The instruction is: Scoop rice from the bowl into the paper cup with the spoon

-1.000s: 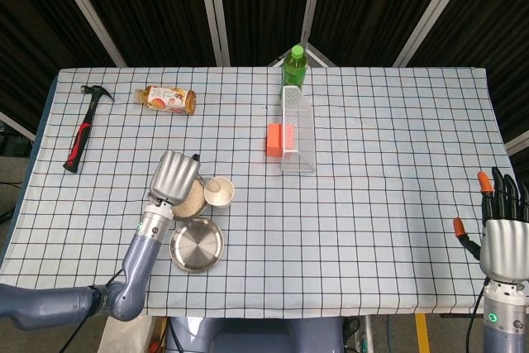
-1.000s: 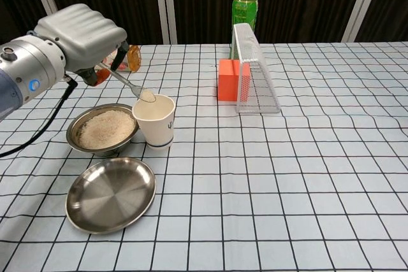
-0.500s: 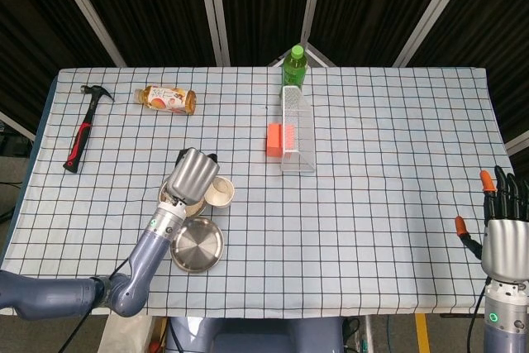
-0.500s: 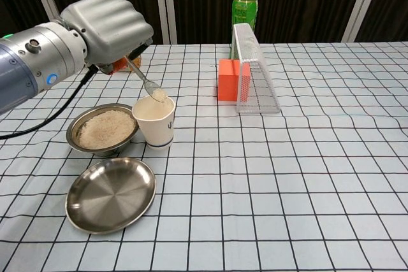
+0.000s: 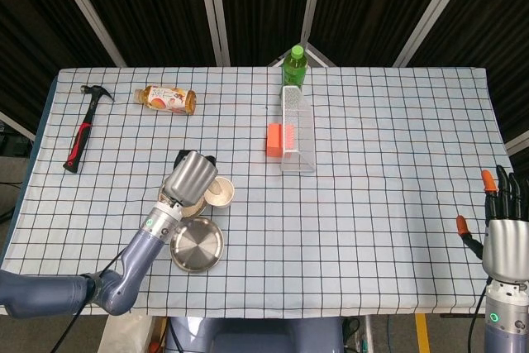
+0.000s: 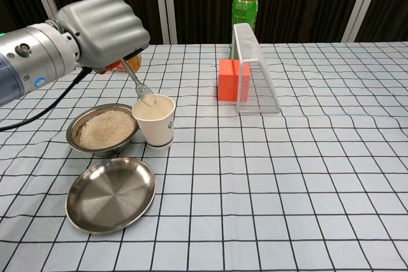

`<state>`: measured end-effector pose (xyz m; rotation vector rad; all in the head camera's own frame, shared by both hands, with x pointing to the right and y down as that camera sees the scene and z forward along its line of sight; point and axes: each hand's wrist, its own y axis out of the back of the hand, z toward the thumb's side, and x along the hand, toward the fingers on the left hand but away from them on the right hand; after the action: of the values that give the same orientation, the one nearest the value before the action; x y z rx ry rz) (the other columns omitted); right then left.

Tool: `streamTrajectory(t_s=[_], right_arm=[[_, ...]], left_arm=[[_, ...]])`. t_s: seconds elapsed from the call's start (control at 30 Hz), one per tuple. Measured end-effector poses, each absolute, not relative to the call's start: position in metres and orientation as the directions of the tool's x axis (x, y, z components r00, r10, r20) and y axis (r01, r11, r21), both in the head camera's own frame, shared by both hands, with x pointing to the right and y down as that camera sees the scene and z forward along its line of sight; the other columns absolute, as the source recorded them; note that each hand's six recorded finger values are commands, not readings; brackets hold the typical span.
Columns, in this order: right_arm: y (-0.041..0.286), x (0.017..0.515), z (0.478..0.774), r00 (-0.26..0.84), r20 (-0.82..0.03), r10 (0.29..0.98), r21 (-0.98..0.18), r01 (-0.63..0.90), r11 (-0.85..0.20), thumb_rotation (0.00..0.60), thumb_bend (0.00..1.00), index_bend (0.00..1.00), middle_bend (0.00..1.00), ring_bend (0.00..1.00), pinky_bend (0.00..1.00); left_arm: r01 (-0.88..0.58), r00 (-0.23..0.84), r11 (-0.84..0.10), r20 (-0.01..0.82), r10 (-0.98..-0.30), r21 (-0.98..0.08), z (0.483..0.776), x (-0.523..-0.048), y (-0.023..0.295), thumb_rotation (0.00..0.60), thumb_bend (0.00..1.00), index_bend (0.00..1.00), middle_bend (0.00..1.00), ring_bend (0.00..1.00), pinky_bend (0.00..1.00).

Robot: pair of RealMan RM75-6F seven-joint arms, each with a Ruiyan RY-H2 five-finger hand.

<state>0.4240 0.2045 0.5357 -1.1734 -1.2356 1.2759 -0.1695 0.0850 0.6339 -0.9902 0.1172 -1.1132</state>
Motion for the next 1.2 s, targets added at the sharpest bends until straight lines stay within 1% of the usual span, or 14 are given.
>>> streamTrajectory(t_s=[0.13, 0.27, 0.47, 0.6, 0.7, 0.87, 1.2], right_arm=[[0.204, 0.424, 0.536, -0.066, -0.009, 0.998, -1.0, -0.017, -0.01, 0.6, 0.32, 0.0, 0.0, 0.0, 0.0], [0.204, 0.424, 0.536, -0.067, -0.006, 0.998, -1.0, -0.016, -0.007, 0.6, 0.32, 0.0, 0.0, 0.0, 0.0], [0.204, 0.424, 0.535, -0.067, -0.002, 0.998, -1.0, -0.021, -0.003, 0.6, 0.32, 0.0, 0.0, 0.0, 0.0], [0.205, 0.424, 0.534, -0.069, 0.001, 0.998, -1.0, -0.022, -0.001, 0.6, 0.32, 0.0, 0.0, 0.0, 0.0], [0.205, 0.424, 0.534, -0.069, 0.003, 0.998, -1.0, -0.023, 0.001, 0.6, 0.32, 0.0, 0.0, 0.0, 0.0], [0.205, 0.424, 0.534, -0.07, 0.004, 0.998, -1.0, -0.023, 0.002, 0.6, 0.32, 0.0, 0.0, 0.0, 0.0], [0.205, 0.424, 0.534, -0.074, 0.009, 0.997, -1.0, -0.021, 0.008, 0.6, 0.32, 0.0, 0.0, 0.0, 0.0]], left_arm=[[0.701, 0.504, 0.122, 0.368, -0.782, -0.702, 0.632, -0.169, 0.084, 0.6, 0.51, 0.57, 1.0, 1.0, 1.0], [0.706, 0.549, 0.197, 0.35, -0.759, -0.68, 0.63, -0.164, 0.084, 0.6, 0.51, 0.57, 1.0, 1.0, 1.0], [0.699, 0.637, 0.341, 0.331, -0.696, -0.628, 0.627, -0.156, 0.088, 0.6, 0.51, 0.57, 1.0, 1.0, 1.0], [0.696, 0.68, 0.419, 0.349, -0.645, -0.583, 0.632, -0.157, 0.093, 0.6, 0.51, 0.57, 1.0, 1.0, 1.0], [0.697, 0.692, 0.443, 0.364, -0.624, -0.564, 0.636, -0.159, 0.097, 0.6, 0.51, 0.57, 1.0, 1.0, 1.0], [0.697, 0.697, 0.455, 0.373, -0.612, -0.555, 0.639, -0.161, 0.1, 0.6, 0.51, 0.57, 1.0, 1.0, 1.0], [0.684, 0.704, 0.454, 0.352, -0.617, -0.571, 0.638, -0.159, 0.1, 0.6, 0.51, 0.57, 1.0, 1.0, 1.0]])
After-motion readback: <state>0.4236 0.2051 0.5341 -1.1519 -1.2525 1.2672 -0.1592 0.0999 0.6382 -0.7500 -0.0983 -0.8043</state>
